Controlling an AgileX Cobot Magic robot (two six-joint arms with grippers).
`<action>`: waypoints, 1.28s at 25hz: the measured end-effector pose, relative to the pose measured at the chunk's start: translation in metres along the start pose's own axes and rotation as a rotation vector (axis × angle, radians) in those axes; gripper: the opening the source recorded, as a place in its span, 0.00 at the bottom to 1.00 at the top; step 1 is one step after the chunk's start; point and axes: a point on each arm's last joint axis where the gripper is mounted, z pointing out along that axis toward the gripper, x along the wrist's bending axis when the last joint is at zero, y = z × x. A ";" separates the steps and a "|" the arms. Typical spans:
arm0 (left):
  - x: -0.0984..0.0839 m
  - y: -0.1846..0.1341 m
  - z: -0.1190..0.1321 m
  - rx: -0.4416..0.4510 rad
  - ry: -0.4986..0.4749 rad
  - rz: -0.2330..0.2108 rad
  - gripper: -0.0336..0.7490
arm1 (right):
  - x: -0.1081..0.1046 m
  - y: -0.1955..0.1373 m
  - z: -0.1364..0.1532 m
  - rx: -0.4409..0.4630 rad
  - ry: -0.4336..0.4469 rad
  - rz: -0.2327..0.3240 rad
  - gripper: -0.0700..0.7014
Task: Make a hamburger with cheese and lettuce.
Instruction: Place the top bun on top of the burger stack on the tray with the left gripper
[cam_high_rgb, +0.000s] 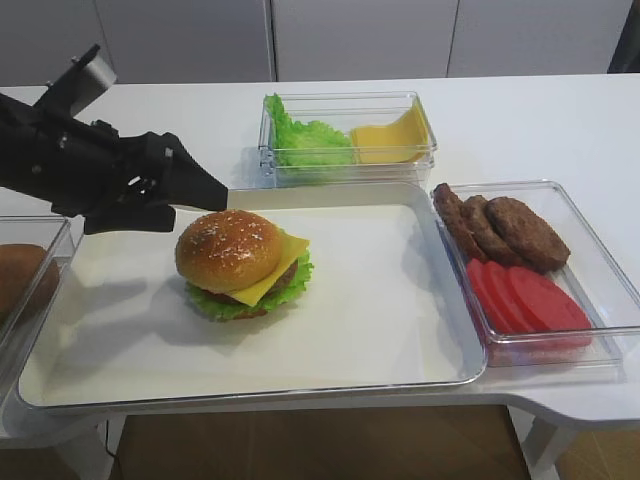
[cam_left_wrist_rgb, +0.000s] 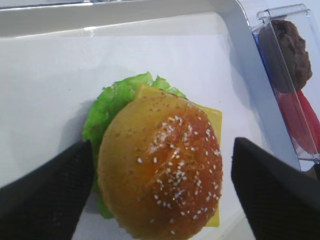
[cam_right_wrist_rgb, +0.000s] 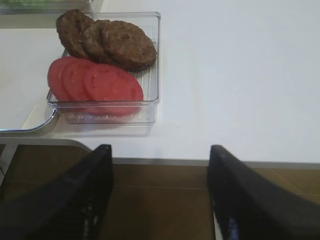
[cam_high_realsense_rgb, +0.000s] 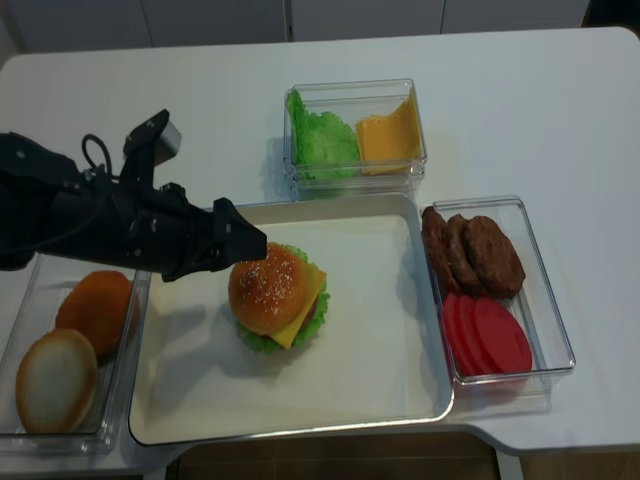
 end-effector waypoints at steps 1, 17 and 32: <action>0.000 0.000 0.000 0.000 0.000 0.000 0.86 | 0.000 0.000 0.000 0.000 0.000 0.000 0.67; -0.003 -0.001 0.009 0.010 -0.001 0.003 0.86 | 0.000 0.000 0.000 0.000 0.000 0.000 0.67; -0.002 -0.006 0.018 0.071 -0.033 -0.017 0.86 | 0.000 0.000 0.000 0.000 0.000 0.000 0.67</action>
